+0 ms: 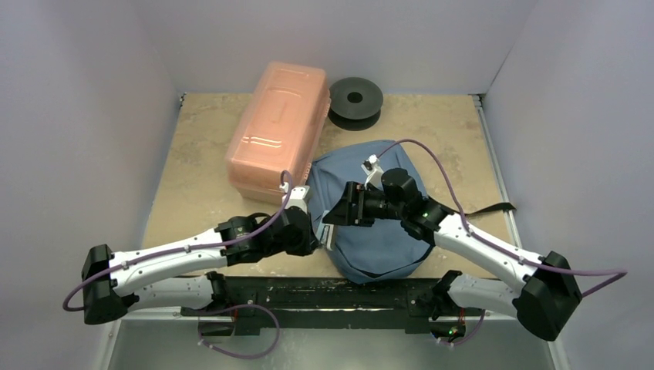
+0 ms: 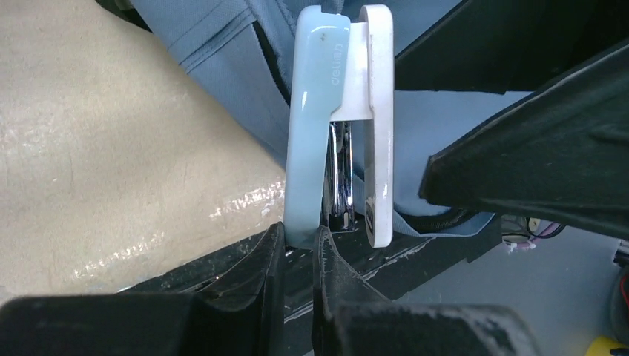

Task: Pack the student bag
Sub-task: Pick up the stationery from the center of the board.

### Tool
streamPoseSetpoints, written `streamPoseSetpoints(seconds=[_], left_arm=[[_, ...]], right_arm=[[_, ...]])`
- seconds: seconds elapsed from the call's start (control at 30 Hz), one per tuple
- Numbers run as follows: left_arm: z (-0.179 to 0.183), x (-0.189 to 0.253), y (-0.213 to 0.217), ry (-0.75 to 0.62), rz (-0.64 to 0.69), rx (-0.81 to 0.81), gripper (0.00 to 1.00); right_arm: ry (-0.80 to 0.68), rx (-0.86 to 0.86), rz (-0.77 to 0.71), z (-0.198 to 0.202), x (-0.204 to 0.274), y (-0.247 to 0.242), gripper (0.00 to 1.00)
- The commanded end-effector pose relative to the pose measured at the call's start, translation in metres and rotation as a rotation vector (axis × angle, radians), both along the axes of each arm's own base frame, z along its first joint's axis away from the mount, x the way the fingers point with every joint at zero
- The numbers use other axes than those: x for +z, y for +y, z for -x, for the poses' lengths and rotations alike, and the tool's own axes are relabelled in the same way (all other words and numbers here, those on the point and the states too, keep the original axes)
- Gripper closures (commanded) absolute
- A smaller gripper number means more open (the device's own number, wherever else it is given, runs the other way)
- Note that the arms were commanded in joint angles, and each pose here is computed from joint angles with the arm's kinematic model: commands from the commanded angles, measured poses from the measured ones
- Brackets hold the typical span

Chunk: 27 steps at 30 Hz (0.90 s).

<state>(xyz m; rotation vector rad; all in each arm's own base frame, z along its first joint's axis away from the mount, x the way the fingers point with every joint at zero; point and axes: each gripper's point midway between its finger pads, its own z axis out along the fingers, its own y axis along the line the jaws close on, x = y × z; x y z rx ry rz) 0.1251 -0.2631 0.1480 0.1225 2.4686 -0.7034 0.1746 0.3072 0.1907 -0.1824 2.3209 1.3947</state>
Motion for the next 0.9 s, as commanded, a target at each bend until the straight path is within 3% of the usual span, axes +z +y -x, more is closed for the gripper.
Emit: streamPoseSetpoints(seconds=[0.0,0.23,0.37,0.4,0.5,0.57,0.6,0.67,0.7,0.77,0.87], left_arm=[[-0.017,0.044,-0.026,-0.130,0.090,-0.030,1.00],[-0.017,0.054,-0.027,-0.164,0.095,-0.062,1.00],[-0.017,0.062,-0.036,-0.176,0.100,-0.104,1.00],[-0.017,0.063,-0.037,-0.181,0.103,-0.112,1.00],[-0.016,0.070,-0.044,-0.198,0.118,-0.145,1.00],[-0.016,0.076,-0.051,-0.212,0.127,-0.189,1.00],[-0.018,0.080,-0.052,-0.219,0.113,-0.198,0.90],[-0.026,0.084,-0.049,-0.203,0.082,-0.215,0.53],[-0.032,0.086,-0.047,-0.189,0.084,-0.221,0.44],[-0.050,0.099,-0.050,-0.230,0.113,-0.241,0.33],[-0.084,0.117,-0.064,-0.372,0.038,-0.292,0.29]], right_arm=[[0.018,-0.096,0.081,-0.001,-0.015,-0.020,0.21],[0.065,-0.084,0.040,0.012,-0.019,-0.023,0.21],[0.072,-0.057,-0.028,0.015,-0.007,-0.015,0.26],[0.075,-0.059,-0.044,0.015,-0.004,-0.014,0.31],[0.068,-0.083,-0.054,0.014,-0.001,-0.018,0.59],[0.044,-0.109,-0.072,0.012,0.006,-0.024,0.99],[0.030,-0.133,-0.074,0.009,0.009,-0.029,1.00],[-0.050,-0.248,-0.044,-0.007,0.022,-0.051,1.00],[-0.087,-0.341,0.011,-0.017,0.024,-0.070,1.00],[-0.152,-0.520,0.124,-0.034,0.028,-0.111,1.00],[-0.188,-0.675,0.275,-0.049,0.021,-0.159,1.00]])
